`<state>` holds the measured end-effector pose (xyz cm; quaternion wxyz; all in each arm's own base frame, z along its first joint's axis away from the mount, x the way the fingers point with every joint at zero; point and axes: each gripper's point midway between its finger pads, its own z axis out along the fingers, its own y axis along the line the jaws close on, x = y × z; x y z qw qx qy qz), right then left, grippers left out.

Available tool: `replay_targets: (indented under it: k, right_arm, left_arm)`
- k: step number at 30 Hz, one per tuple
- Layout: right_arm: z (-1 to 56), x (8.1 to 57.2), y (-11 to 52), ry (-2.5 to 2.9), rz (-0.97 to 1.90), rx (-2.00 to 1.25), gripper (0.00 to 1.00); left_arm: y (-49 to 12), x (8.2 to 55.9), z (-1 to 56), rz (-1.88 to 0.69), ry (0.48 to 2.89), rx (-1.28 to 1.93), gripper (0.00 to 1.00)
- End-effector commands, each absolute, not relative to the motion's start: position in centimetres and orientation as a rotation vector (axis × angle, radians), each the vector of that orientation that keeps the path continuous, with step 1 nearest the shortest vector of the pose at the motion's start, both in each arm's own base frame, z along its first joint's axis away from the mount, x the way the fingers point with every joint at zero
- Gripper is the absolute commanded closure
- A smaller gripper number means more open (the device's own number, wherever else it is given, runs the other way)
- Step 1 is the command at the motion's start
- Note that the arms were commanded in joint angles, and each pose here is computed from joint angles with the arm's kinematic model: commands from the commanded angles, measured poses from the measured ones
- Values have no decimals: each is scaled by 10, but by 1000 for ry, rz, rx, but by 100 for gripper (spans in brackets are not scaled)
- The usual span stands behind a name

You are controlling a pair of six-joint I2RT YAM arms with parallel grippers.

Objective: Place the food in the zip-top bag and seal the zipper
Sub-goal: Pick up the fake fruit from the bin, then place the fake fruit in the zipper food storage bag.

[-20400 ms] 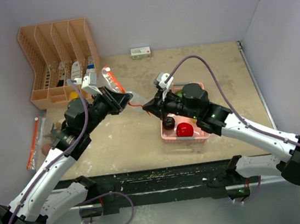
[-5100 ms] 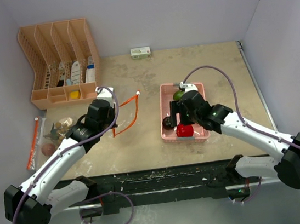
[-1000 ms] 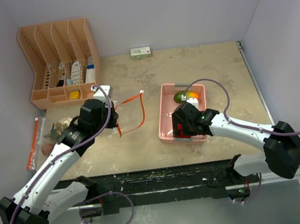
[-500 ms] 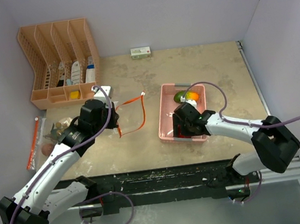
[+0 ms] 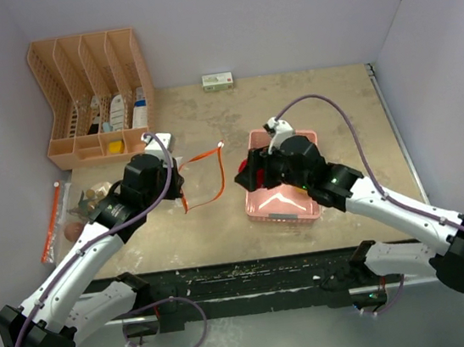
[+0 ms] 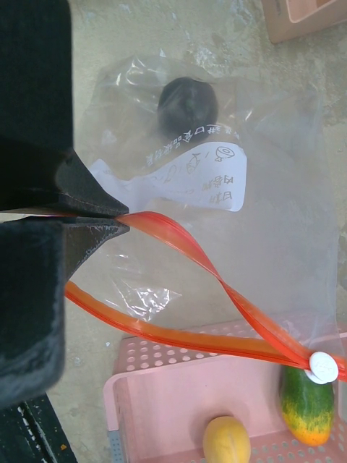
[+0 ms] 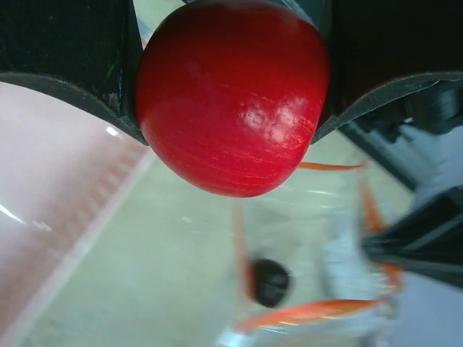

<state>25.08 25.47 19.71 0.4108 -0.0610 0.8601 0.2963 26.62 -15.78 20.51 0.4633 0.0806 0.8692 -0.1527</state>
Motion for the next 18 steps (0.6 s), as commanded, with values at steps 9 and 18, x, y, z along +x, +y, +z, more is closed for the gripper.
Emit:
replay_targets:
  k: [9,18]
  right_arm:
    - [253,286,386,1910,991,-376,40]
    - [236,310,393,1955,880,-350,0]
  left_arm:
    - [-165,272,220,-422,2092,191,100]
    - [-165,270,221,-421,2092,200,100]
